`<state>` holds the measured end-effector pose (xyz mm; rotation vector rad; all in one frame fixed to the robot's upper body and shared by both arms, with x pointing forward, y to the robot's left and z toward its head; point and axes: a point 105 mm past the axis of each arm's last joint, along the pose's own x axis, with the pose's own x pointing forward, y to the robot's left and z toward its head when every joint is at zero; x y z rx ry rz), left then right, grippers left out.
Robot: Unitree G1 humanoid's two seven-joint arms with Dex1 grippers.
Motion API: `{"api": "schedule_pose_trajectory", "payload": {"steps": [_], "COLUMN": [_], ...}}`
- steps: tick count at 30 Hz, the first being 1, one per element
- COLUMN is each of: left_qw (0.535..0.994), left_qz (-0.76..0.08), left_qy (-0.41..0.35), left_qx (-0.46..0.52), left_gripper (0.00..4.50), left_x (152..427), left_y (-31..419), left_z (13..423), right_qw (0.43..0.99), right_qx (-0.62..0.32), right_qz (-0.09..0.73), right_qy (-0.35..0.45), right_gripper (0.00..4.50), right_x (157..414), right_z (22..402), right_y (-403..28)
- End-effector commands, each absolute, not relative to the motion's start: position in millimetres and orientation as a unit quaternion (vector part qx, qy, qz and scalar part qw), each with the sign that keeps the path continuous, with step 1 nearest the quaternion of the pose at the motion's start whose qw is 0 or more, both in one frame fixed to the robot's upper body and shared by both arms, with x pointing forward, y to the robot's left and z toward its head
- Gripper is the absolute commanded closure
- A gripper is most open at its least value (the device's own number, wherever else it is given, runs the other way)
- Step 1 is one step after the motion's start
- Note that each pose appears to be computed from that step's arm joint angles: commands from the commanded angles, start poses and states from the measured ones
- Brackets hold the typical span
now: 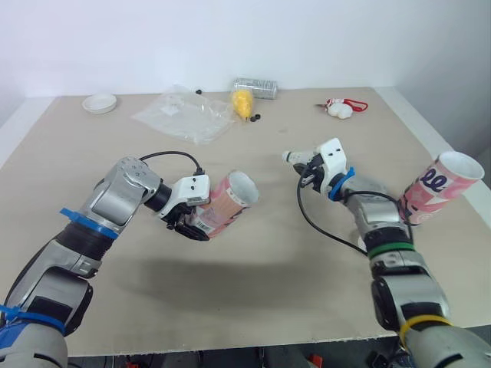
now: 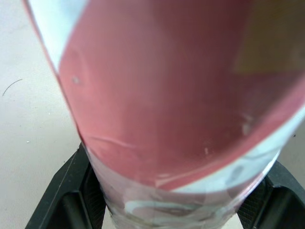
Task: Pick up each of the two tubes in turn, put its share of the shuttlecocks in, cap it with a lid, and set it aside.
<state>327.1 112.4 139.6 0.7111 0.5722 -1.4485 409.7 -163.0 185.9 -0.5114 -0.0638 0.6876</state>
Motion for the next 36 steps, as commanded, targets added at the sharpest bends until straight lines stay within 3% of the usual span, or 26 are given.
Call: {"api": "schedule_pose_trajectory", "payload": {"steps": [1,4,7,22,27,31,33,35,36], "left_qw": [0.643,0.641,0.64,0.641,0.642,0.642,0.641,0.639,0.637], "left_qz": [-0.644,-0.646,-0.647,-0.651,-0.649,-0.648,-0.649,-0.65,-0.651], "left_qy": [0.279,0.28,0.28,0.276,0.276,0.276,0.277,0.276,0.275], "left_qx": [0.308,0.306,0.306,0.3,0.301,0.301,0.302,0.305,0.308], "left_gripper": [1.59,1.59,1.59,1.59,1.59,1.59,1.59,1.59,1.59], "left_x": [320.9,320.2,321.0,319.4,320.4,320.9,321.1,321.9,322.3], "left_y": [116.3,116.2,114.2,111.1,111.6,112.4,112.4,111.9,111.2], "left_z": [125.7,125.3,125.1,128.3,129.3,129.5,129.4,129.7,130.8], "right_qw": [0.772,0.673,0.632,0.564,0.562,0.586,0.633,0.659,0.677], "right_qx": [-0.418,-0.507,-0.537,-0.559,-0.537,-0.482,-0.415,-0.389,-0.377], "right_qz": [0.45,0.51,0.524,0.578,0.596,0.621,0.626,0.621,0.611], "right_qy": [-0.164,-0.172,-0.194,-0.188,-0.202,-0.198,-0.189,-0.169,-0.163], "right_gripper": [4.42,4.42,4.42,4.42,2.81,1.16,0.27,0.27,0.48], "right_x": [348.2,309.6,293.4,284.1,278.8,269.1,271.0,279.0,287.4], "right_z": [252.7,265.3,277.6,249.7,260.9,272.9,289.0,300.0,307.8], "right_y": [-132.0,-123.5,-107.6,-72.4,-63.9,-64.9,-68.3,-76.1,-81.1]}}
